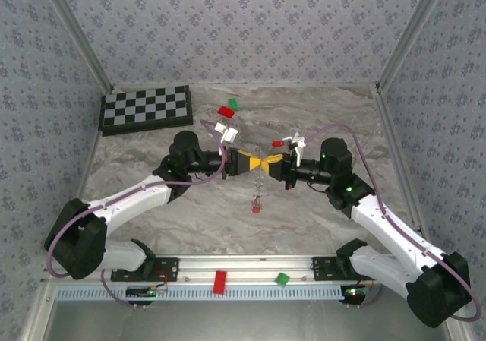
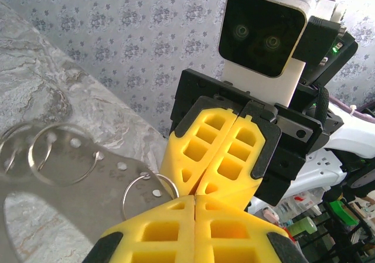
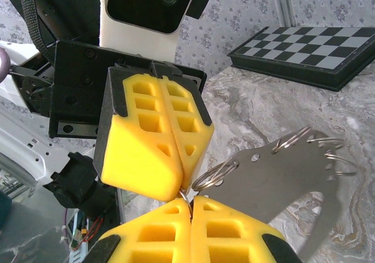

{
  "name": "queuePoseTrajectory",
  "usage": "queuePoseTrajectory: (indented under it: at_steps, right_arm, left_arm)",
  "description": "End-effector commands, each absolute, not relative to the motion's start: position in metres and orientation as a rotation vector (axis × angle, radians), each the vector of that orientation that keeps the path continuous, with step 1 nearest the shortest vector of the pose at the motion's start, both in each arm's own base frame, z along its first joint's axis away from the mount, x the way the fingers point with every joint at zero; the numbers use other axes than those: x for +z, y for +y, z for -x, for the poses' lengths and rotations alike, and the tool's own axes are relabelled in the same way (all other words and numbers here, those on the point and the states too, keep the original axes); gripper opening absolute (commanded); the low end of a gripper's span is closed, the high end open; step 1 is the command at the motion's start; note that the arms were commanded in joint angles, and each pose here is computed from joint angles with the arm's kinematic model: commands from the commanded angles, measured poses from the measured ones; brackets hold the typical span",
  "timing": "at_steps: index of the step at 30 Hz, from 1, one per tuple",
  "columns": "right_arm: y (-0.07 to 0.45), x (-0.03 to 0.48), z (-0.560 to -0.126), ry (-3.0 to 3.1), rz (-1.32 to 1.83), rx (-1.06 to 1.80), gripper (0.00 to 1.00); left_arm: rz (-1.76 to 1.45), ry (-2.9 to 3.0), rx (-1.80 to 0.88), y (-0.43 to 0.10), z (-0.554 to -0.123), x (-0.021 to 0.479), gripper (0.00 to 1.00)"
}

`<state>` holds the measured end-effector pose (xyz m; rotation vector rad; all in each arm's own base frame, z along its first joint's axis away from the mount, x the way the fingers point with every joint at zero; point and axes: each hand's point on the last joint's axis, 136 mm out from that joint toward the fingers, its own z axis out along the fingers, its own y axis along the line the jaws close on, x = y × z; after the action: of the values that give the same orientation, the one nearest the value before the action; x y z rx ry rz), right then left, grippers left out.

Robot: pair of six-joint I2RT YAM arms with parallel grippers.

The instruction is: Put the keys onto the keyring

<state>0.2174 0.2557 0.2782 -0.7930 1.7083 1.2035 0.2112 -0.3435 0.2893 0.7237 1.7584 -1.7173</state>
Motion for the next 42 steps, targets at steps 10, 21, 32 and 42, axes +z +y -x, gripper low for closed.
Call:
queuePoseTrajectory:
  at_steps: [10,21,32,42]
  right_arm:
    - [0.258,0.296,-0.218,1.642,0.787,1.209,0.0]
    - [0.254,0.299,-0.222,1.62,0.726,1.235,0.0]
    - [0.253,0.303,-0.22,1.605,0.725,1.245,0.0]
    - [0.253,0.299,-0.223,1.617,0.719,1.231,0.0]
  left_arm:
    - [-0.76,1.663,-1.726,-0.346,-0.21,0.315,0.05]
    - [-0.61,1.623,-1.768,-0.334,-0.222,0.32,0.35]
    - [-0.595,1.656,-1.798,-0.339,-0.223,0.302,0.39]
    - [-0.666,1.629,-1.839,-0.343,-0.207,0.307,0.31]
